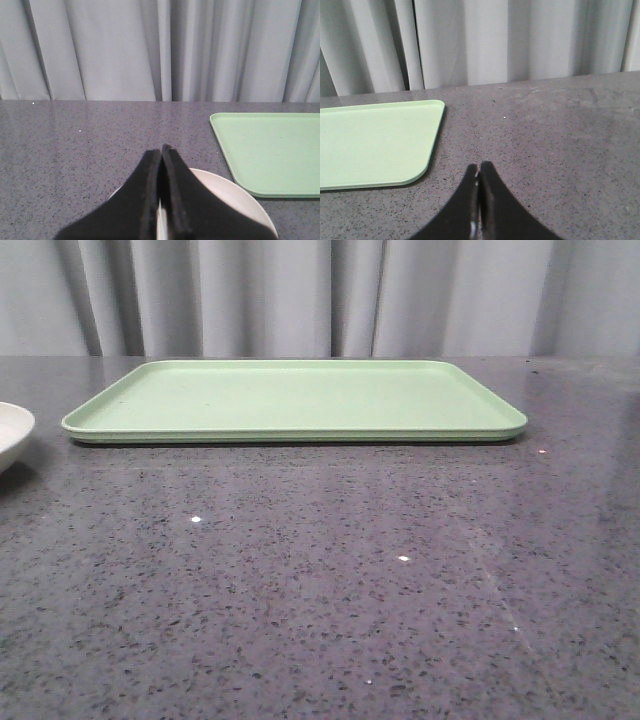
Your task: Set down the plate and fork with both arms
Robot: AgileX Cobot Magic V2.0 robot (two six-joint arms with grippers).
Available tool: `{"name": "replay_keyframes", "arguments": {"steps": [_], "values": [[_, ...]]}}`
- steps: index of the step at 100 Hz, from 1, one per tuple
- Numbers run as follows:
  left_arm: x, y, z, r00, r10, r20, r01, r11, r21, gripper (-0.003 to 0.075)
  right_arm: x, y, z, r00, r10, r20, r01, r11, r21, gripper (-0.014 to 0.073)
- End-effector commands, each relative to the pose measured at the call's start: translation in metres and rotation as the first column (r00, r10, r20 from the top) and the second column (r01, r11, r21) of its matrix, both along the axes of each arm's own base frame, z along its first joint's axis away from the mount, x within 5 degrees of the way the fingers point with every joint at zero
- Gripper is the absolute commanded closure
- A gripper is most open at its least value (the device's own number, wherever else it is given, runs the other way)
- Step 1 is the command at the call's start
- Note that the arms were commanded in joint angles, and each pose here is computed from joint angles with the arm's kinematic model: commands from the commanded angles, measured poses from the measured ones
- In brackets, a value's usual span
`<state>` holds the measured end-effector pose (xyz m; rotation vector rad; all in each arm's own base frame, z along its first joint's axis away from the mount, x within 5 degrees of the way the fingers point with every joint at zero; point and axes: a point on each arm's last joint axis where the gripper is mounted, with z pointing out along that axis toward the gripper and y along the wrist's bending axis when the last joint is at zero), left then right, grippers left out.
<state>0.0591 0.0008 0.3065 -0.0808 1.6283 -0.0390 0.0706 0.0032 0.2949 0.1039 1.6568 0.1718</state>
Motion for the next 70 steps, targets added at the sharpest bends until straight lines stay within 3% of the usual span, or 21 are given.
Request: {"name": "replay_keyframes", "arguments": {"steps": [1, 23, 34, 41, 58, 70], "values": [[0.008, 0.0, 0.028, 0.999, 0.001, 0.045, 0.0, 1.0, -0.01, 0.0741, 0.01, 0.0, 0.026, 1.0, -0.003, 0.027, 0.004, 1.0, -0.021, 0.0633], [0.035, 0.001, 0.044, 0.999, 0.0, -0.036, 0.0, 1.0, -0.013, 0.074, 0.039, 0.001, 0.036, 0.989, -0.012, -0.144, 0.007, 0.999, -0.032, 0.0627], [0.047, 0.002, 0.045, 0.997, 0.0, -0.071, -0.001, 1.0, -0.015, 0.072, 0.047, 0.002, 0.038, 0.985, -0.012, -0.17, 0.007, 0.999, -0.034, 0.0579], [0.052, 0.002, 0.046, 0.996, 0.0, -0.087, -0.001, 1.0, -0.016, 0.0658, 0.049, 0.002, 0.04, 0.985, -0.012, -0.172, 0.006, 0.999, -0.034, 0.0512], [0.057, 0.002, 0.045, 0.995, 0.0, -0.098, -0.002, 1.0, -0.016, 0.0405, 0.049, 0.002, 0.044, 0.986, -0.012, -0.164, 0.007, 0.999, -0.034, 0.0302], [0.057, 0.002, 0.045, 0.995, 0.0, -0.096, -0.002, 1.0, -0.016, 0.0292, 0.049, 0.002, 0.045, 0.987, -0.012, -0.163, 0.007, 0.999, -0.034, 0.0169]]}}
